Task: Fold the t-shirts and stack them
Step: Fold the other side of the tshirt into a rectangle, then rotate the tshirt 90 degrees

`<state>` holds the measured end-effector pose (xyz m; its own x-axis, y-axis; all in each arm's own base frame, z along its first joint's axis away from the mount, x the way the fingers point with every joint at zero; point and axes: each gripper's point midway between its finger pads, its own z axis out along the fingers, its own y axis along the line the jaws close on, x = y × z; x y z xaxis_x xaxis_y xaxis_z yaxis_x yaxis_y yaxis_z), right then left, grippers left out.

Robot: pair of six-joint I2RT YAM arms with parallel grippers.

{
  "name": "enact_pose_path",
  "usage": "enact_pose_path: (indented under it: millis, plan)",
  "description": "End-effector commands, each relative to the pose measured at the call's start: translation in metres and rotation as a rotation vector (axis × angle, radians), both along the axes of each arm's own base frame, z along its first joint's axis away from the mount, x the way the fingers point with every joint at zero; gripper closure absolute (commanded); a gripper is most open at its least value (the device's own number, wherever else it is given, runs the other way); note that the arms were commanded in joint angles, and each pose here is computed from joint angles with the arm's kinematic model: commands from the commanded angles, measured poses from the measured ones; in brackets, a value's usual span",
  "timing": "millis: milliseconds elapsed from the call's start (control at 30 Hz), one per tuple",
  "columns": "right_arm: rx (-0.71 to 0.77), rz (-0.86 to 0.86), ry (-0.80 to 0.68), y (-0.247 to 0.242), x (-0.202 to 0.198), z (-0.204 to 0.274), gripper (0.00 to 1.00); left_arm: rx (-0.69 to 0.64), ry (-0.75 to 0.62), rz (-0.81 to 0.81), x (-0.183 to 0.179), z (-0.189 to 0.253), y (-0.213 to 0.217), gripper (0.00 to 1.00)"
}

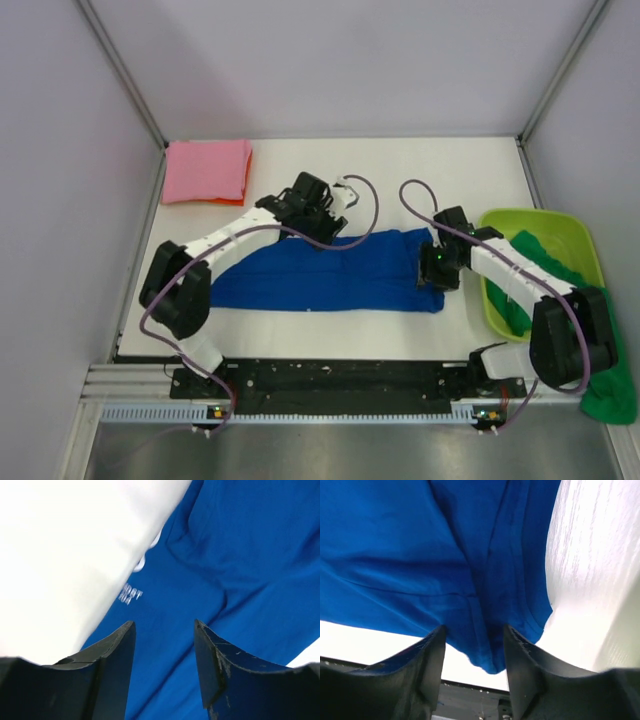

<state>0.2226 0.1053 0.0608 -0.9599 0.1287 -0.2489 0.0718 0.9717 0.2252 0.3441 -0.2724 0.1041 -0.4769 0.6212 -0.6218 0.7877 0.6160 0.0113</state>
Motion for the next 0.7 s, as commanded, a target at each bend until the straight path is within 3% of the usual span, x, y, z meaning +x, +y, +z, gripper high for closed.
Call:
enact_pose_path:
  millis: [0, 100, 133, 300, 433, 567, 667]
  plan:
    - [0.048, -0.031, 0.045, 0.003, -0.005, -0.019, 0.6, 0.208, -0.089, -0.041, -0.017, -0.009, 0.056, 0.46]
    - [0.058, -0.053, 0.063, 0.001, -0.005, -0.03, 0.98, 0.341, -0.069, 0.006, -0.029, -0.031, 0.101, 0.46]
    - [0.047, -0.064, 0.073, -0.004, -0.006, -0.034, 1.0, 0.366, -0.052, 0.03, -0.031, -0.037, 0.116, 0.46]
    - [-0.149, -0.19, 0.066, -0.058, -0.003, -0.041, 1.0, 0.472, -0.06, 0.225, -0.022, -0.047, 0.195, 0.47]
    - [-0.162, -0.172, 0.014, -0.06, 0.019, -0.027, 0.98, 0.456, -0.037, 0.283, -0.025, -0.041, 0.224, 0.47]
    - [-0.143, -0.139, -0.076, -0.055, 0.048, 0.008, 0.71, 0.421, -0.053, 0.33, -0.021, -0.023, 0.244, 0.47]
    - [-0.133, -0.112, -0.17, -0.047, 0.069, 0.04, 0.61, 0.435, -0.057, 0.381, -0.013, -0.018, 0.27, 0.47]
